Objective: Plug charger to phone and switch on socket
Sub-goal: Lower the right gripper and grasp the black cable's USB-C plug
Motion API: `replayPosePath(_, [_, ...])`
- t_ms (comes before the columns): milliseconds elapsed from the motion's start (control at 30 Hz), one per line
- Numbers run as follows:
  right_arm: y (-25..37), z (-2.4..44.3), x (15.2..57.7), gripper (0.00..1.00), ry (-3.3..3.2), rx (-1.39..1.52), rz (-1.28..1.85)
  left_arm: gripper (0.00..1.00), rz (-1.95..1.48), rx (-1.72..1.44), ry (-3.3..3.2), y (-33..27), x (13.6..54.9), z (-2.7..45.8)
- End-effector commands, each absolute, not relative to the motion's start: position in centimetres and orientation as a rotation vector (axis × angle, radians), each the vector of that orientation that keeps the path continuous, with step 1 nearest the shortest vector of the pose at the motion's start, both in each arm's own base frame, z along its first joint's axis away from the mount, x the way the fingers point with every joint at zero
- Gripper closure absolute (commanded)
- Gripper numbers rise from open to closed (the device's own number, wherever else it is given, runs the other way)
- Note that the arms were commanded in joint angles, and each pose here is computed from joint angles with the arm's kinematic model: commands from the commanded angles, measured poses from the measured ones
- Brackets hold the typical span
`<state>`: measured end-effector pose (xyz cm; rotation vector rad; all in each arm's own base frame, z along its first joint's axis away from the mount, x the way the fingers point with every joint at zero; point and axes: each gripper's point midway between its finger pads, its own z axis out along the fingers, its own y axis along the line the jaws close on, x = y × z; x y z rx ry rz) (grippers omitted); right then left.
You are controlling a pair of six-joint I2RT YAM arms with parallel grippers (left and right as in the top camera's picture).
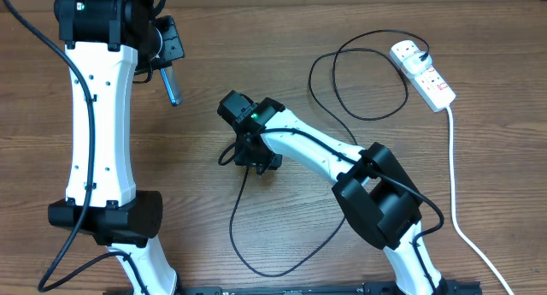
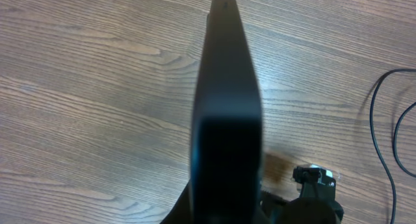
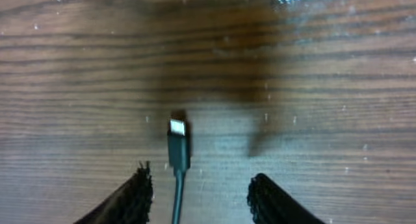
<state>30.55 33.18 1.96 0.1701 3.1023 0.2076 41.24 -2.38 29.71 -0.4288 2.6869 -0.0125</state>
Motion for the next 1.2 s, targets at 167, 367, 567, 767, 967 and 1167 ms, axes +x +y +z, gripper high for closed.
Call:
replayPosePath(167, [34.2, 1.3, 30.9, 0.58, 3.014, 0.203, 0.128, 0.96, 0.005, -0.455, 2.668, -1.8, 41.2, 30.2])
replayPosePath(367, [34.3, 1.4, 31.1, 0.62, 2.969, 0.191, 0.09, 0.96, 0.005, -0.456, 2.668, -1.8, 41.1, 30.1])
replayPosePath(567, [33.7, 0.7, 31.1, 0.64, 2.963, 0.214, 0.05, 0.96, 0.006, -0.456, 2.671, -1.8, 41.1, 30.1])
replayPosePath(767, [33.9, -0.6, 30.4, 0.64, 3.011, 0.212, 0.053, 0.96, 0.007, -0.455, 2.673, -1.8, 41.0, 30.1])
replayPosePath(967, [33.7, -1.3, 29.8, 0.65, 3.04, 0.209, 0.029, 0.96, 0.006, -0.456, 2.671, -1.8, 41.1, 30.1])
replayPosePath(1167, [33.6, -1.4, 29.7, 0.8, 3.045, 0.209, 0.021, 0.96, 0.006, -0.455, 2.672, -1.8, 41.1, 30.1])
